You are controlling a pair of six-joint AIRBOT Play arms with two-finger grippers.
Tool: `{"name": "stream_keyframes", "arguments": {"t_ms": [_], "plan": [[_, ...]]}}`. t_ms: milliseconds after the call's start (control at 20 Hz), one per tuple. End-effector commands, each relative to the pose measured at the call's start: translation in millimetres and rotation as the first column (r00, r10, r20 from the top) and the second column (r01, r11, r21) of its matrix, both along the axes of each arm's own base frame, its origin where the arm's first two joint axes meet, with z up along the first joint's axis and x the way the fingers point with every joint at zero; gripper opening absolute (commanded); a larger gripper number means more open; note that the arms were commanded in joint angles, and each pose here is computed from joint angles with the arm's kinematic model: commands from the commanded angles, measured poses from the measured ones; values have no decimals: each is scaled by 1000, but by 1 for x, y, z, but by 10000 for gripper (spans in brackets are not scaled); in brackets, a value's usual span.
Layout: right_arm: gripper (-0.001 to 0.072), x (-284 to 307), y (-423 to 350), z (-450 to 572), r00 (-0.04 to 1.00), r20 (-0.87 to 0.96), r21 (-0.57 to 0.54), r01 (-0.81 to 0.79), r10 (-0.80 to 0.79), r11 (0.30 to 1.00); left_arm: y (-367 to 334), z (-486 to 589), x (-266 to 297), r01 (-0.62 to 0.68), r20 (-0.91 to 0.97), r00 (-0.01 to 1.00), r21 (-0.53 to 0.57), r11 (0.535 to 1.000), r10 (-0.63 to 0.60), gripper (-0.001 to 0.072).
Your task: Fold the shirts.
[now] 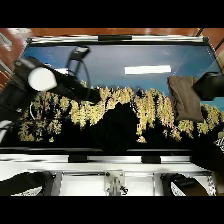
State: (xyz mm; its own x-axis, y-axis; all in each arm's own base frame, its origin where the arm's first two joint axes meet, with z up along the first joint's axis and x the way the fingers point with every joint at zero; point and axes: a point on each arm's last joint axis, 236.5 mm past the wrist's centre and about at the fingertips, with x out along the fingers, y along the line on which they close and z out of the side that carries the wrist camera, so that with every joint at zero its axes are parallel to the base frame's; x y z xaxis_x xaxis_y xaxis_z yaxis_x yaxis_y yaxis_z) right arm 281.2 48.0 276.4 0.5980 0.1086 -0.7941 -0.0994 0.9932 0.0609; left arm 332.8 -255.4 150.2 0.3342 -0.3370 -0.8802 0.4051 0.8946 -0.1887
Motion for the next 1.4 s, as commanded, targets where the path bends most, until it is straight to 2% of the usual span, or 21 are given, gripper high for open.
{"name": "stream_keyframes", "arguments": {"t_ms": [0,100,250,450,600,800,1100,1150,1250,1300,1350], "plan": [[683,3,38,-43,974,-179,89,-122,137,988,81,-14,-20,-88,-136,985,136,987,107,720],[683,7,42,-88,938,-315,91,-123,146,988,91,-48,-42,-94,-212,969,147,985,124,720],[683,8,42,-156,878,-458,84,-117,143,990,57,-114,-83,-133,-349,930,-30,991,114,720],[682,3,46,-228,824,-552,100,-83,125,992,9,-166,-90,-298,-423,891,-272,915,165,720],[682,-6,51,-270,775,-620,122,-57,121,991,-23,-167,-75,-313,-370,914,-388,867,164,720],[682,-7,66,-296,723,-674,175,-39,149,984,-51,-174,-73,-318,-353,921,-426,847,168,719],[682,21,88,-331,731,-665,247,27,149,969,-75,-199,-98,-292,-413,904,-398,870,115,698],[682,25,93,-336,731,-665,265,40,152,963,-76,-201,-99,-285,-409,906,-396,873,110,580],[682,35,102,-342,746,-649,301,71,149,951,-75,-201,-99,-278,-405,908,-396,875,106,219],[681,40,106,-344,753,-642,317,86,147,944,-75,-201,-98,-278,-403,909,-396,875,106,92],[681,43,110,-348,754,-641,330,101,145,939,-75,-201,-97,-280,-399,911,-398,874,110,39]]}}
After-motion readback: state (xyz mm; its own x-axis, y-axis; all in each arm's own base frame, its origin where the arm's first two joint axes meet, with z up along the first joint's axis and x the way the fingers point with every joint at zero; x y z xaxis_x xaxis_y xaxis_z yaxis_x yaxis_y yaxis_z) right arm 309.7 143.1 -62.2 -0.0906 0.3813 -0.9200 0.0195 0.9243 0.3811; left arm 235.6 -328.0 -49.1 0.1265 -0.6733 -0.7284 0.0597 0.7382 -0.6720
